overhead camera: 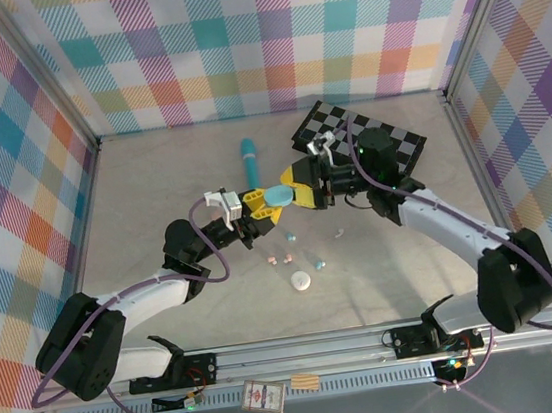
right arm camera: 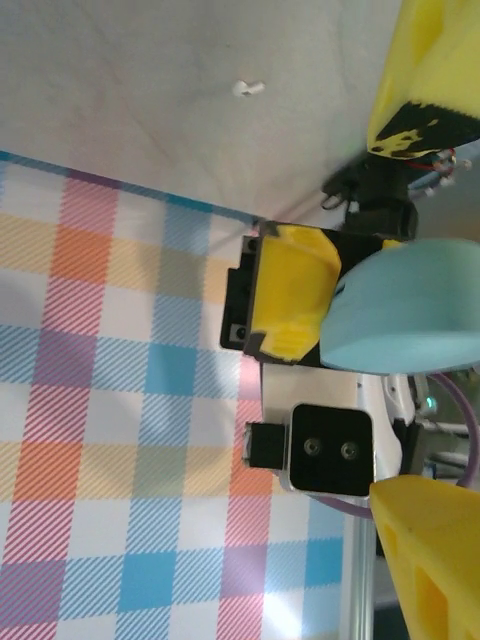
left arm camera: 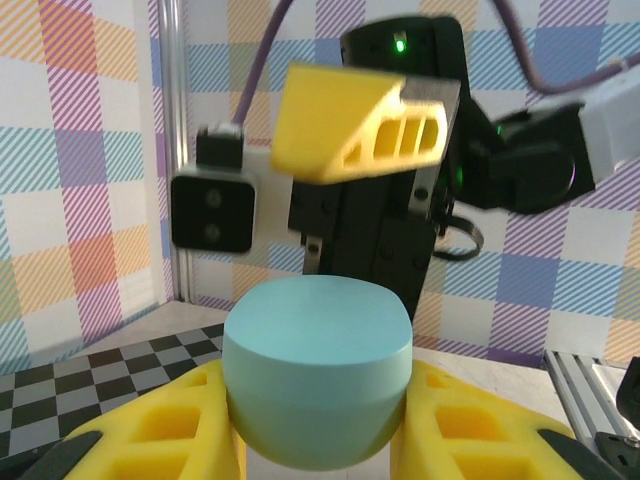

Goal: Insert the wireless bluetooth earbuds into the charging case

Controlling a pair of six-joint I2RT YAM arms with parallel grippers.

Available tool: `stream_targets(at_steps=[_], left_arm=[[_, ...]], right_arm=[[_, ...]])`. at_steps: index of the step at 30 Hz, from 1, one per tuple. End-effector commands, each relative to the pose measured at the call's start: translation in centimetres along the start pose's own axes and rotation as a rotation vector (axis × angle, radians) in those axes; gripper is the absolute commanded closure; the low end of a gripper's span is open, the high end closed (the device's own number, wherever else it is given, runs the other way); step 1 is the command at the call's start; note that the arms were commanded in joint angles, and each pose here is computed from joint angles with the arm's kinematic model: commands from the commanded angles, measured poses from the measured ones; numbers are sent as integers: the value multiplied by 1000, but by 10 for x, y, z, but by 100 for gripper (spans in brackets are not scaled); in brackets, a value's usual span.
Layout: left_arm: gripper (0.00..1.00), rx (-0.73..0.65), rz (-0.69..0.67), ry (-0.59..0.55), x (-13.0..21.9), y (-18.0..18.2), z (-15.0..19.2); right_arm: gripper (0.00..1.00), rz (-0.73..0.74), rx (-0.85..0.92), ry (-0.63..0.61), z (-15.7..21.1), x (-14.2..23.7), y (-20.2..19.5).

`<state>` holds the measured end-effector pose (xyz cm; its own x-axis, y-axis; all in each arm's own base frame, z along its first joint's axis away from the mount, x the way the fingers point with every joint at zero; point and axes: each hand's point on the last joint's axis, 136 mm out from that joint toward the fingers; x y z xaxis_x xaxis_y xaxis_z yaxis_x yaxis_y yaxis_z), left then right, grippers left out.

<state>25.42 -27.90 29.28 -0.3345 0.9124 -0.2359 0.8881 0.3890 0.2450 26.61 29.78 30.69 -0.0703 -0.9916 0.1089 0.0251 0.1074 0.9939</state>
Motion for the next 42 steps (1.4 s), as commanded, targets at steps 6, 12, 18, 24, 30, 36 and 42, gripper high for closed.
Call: stream_targets(at_steps=[6, 12, 18, 24, 30, 36, 42], left_arm=[[71, 42, 110, -32, 6, -11, -14], [71, 53, 132, -26, 10, -15, -11], [71, 50, 112, -22, 13, -11, -10], [71, 51, 129, -21, 12, -12, -11], [71, 60, 162, -25, 10, -16, -14], [71, 62, 175, -25, 11, -17, -16], [71, 57, 185, -29, 11, -19, -18]], right_arm=[[6, 394, 734, -53, 8, 29, -20], [5, 435, 1082, -37, 10, 26, -16], [3, 377, 1088, 9, 15, 11, -15], [3, 412, 1086, -43, 4, 12, -13], [3, 408, 1078, -123, -8, 12, -4], [3, 436, 1111, -240, -20, 22, 9], [3, 452, 1063, -288, -29, 23, 13]])
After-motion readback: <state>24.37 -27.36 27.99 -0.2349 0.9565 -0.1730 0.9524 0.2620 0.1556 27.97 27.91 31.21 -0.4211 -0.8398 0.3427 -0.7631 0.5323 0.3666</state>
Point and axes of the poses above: each hand's point on the last joint's axis, 136 mm out from that joint toward the fingers, its own x axis back along the fingers, its own y axis along the line the jaws close on, z = x × y, and after that the axes turned 15 degrees about -x, right-handed
